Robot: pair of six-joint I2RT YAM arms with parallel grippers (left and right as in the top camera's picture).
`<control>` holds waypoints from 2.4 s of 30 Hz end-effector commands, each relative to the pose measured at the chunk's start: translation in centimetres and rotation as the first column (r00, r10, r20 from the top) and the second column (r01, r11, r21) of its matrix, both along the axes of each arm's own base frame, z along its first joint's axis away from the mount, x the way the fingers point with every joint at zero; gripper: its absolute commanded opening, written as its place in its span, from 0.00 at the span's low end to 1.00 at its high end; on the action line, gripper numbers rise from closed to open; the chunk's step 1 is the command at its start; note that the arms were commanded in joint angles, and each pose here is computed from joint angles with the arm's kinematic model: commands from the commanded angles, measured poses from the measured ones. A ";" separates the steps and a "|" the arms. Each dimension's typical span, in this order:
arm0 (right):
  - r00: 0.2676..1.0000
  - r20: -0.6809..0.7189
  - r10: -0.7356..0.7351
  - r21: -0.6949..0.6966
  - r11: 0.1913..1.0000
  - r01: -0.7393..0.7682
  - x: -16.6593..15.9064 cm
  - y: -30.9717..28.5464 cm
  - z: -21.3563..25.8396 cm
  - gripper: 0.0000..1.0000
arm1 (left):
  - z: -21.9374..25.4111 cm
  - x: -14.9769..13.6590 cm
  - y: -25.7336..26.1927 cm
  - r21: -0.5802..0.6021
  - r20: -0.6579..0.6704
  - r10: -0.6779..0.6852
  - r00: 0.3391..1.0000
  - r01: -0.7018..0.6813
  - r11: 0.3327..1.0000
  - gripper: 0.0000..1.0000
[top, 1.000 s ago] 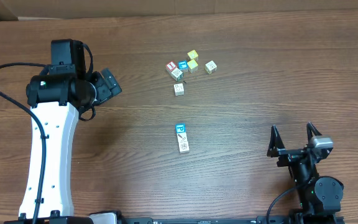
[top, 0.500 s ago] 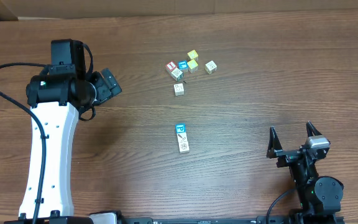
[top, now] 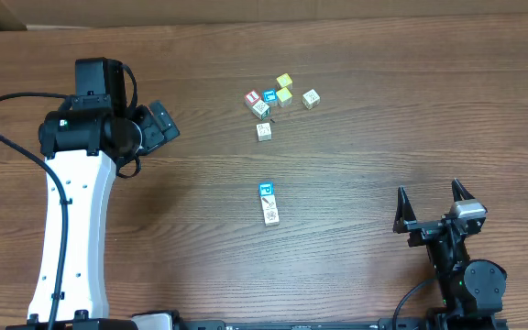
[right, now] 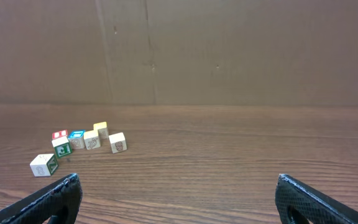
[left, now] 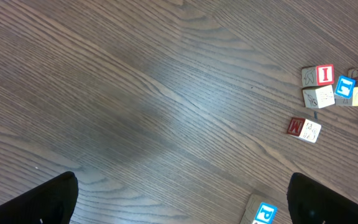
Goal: Flip 3 blocks
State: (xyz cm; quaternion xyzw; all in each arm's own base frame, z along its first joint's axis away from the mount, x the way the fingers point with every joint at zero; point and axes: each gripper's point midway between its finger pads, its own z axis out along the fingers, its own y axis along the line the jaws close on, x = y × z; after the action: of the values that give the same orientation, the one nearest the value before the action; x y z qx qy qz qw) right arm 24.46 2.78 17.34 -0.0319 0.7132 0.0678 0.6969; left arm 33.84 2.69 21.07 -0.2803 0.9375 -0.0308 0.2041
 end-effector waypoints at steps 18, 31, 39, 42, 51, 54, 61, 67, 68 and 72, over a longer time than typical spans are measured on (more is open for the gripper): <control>1.000 0.002 0.003 -0.004 1.000 -0.003 0.0 0.0 -0.2 1.00 | 1.4 -0.1 0.1 0.005 0.040 0.009 0.999 -0.009 1.000 1.00; 1.000 0.002 0.003 -0.004 1.000 -0.003 0.0 0.0 -0.2 1.00 | 10.5 -4.7 -0.2 0.022 0.343 0.005 0.939 -0.013 1.000 1.00; 1.000 0.002 0.003 -0.004 1.000 -0.003 0.0 0.0 -0.2 1.00 | 14.5 -8.3 -0.4 0.031 0.488 0.000 0.873 -0.017 0.999 1.00; 1.000 0.002 0.003 -0.004 1.000 -0.003 0.0 0.0 -0.2 1.00 | 15.5 -9.4 -0.5 0.032 0.524 -0.002 0.852 -0.018 0.999 1.00; 1.000 0.002 0.003 -0.004 1.000 -0.003 0.0 0.0 -0.2 1.00 | 18.9 -13.8 -0.7 0.042 0.656 -0.006 0.754 -0.029 0.999 1.00; 1.000 0.002 0.003 -0.004 1.000 -0.003 0.0 0.0 -0.2 1.00 | 20.1 -15.9 -0.2 0.062 0.706 0.000 0.708 -0.062 0.996 1.00; 1.000 0.002 0.003 -0.004 1.000 -0.003 0.0 0.0 -0.2 1.00 | 21.6 -21.1 0.4 0.077 0.806 0.005 0.592 -0.112 0.991 1.00; 1.000 0.002 0.003 -0.004 1.000 -0.003 0.0 0.0 -0.2 1.00 | 22.6 -25.2 1.0 0.057 0.901 0.017 0.434 -0.157 0.986 1.00; 1.000 0.002 0.003 -0.004 1.000 -0.003 0.0 0.0 -0.2 1.00 | 22.8 -25.6 1.0 0.051 0.917 0.017 0.399 -0.159 0.986 1.00; 1.000 0.002 0.003 -0.004 1.000 -0.003 0.0 0.0 -0.2 1.00 | 23.9 -26.9 0.9 0.025 0.971 0.014 0.240 -0.157 0.987 1.00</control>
State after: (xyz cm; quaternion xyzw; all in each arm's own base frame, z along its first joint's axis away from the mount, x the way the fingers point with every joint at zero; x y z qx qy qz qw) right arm 24.46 2.79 17.34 -0.0322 0.7132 0.0680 0.6969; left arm 7.39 3.34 45.28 -0.2390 0.6228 -0.1235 0.7347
